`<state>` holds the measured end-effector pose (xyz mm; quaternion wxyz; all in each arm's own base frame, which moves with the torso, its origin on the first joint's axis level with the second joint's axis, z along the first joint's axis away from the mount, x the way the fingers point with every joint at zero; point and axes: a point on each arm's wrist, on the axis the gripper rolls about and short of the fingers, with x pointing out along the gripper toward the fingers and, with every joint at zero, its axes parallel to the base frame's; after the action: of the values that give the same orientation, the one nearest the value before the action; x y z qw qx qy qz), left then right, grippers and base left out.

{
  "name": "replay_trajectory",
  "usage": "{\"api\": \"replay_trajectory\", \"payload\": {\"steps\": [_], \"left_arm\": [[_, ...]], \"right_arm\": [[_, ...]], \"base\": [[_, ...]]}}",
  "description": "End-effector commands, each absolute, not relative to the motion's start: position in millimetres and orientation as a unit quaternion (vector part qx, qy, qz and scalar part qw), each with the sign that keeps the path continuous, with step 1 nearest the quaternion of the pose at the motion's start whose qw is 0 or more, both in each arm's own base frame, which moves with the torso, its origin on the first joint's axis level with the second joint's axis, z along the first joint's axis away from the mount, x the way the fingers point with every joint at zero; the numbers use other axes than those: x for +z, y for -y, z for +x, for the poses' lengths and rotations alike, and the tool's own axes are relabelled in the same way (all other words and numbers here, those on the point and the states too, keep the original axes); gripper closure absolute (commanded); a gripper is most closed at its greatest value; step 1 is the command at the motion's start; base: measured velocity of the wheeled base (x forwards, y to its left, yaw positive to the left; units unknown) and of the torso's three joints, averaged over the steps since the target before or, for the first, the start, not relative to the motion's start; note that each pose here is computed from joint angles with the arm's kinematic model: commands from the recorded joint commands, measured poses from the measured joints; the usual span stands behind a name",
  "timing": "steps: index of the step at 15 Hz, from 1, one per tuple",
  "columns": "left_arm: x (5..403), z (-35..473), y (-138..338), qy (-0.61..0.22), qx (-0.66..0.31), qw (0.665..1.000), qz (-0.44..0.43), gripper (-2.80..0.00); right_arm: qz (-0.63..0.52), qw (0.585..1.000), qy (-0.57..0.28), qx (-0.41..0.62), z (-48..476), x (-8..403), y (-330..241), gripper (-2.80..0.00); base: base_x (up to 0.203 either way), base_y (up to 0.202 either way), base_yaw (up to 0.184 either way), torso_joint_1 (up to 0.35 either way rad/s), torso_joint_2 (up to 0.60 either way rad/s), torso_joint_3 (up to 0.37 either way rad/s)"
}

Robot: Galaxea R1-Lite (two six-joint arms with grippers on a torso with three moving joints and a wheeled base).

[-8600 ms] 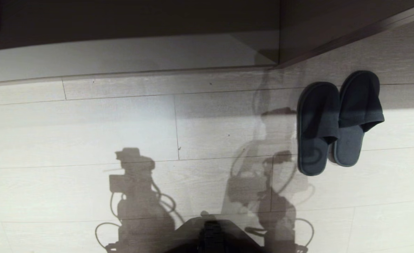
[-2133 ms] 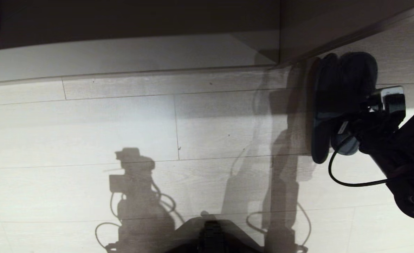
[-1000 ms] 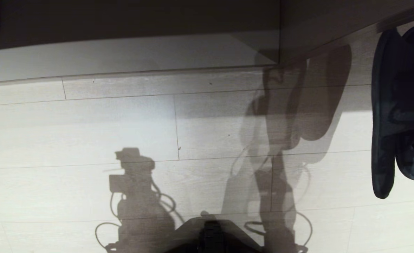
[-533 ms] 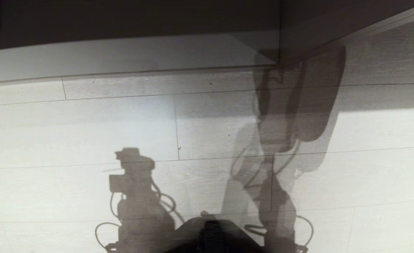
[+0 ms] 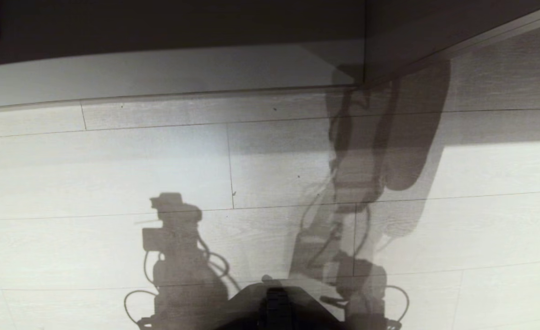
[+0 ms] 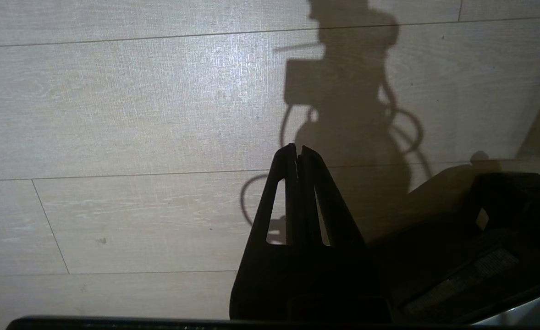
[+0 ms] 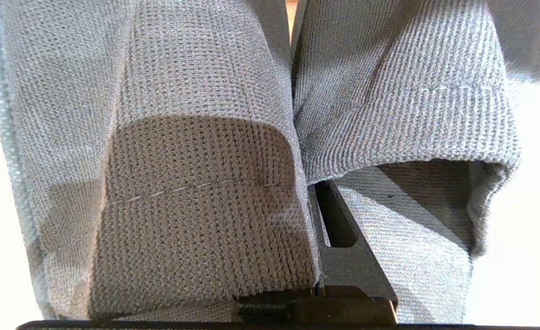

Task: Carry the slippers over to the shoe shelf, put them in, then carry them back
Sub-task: Place the slippers into the shoe cabinet

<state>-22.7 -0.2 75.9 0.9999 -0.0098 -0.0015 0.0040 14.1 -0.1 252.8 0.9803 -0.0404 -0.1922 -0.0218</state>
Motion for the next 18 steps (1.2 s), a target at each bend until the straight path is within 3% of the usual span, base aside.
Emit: {"api": "replay_trajectory", "payload": {"steps": [1, 8, 18], "left_arm": [[76.0, -22.8, 0.2, 0.002, 0.004, 1.0, -0.01, 0.0], [76.0, -22.7, 0.2, 0.002, 0.004, 1.0, -0.009, 0.0], [76.0, -22.7, 0.2, 0.002, 0.005, 1.0, -0.01, 0.0]], "right_arm": [[-0.04, 0.977, 0.21, -0.015, -7.3, 239.3, -1.8, 0.0], [-0.027, 0.986, 0.16, 0.031, -22.9, 183.5, -2.6, 0.0], [-0.027, 0.997, 0.069, 0.019, -16.3, 101.4, -1.1, 0.0]], "base": [[0.0, 0.0, 0.0, 0.0, 0.0, 0.0], [0.0, 0.0, 0.0, 0.0, 0.0, 0.0], [0.0, 0.0, 0.0, 0.0, 0.0, 0.0]]}}
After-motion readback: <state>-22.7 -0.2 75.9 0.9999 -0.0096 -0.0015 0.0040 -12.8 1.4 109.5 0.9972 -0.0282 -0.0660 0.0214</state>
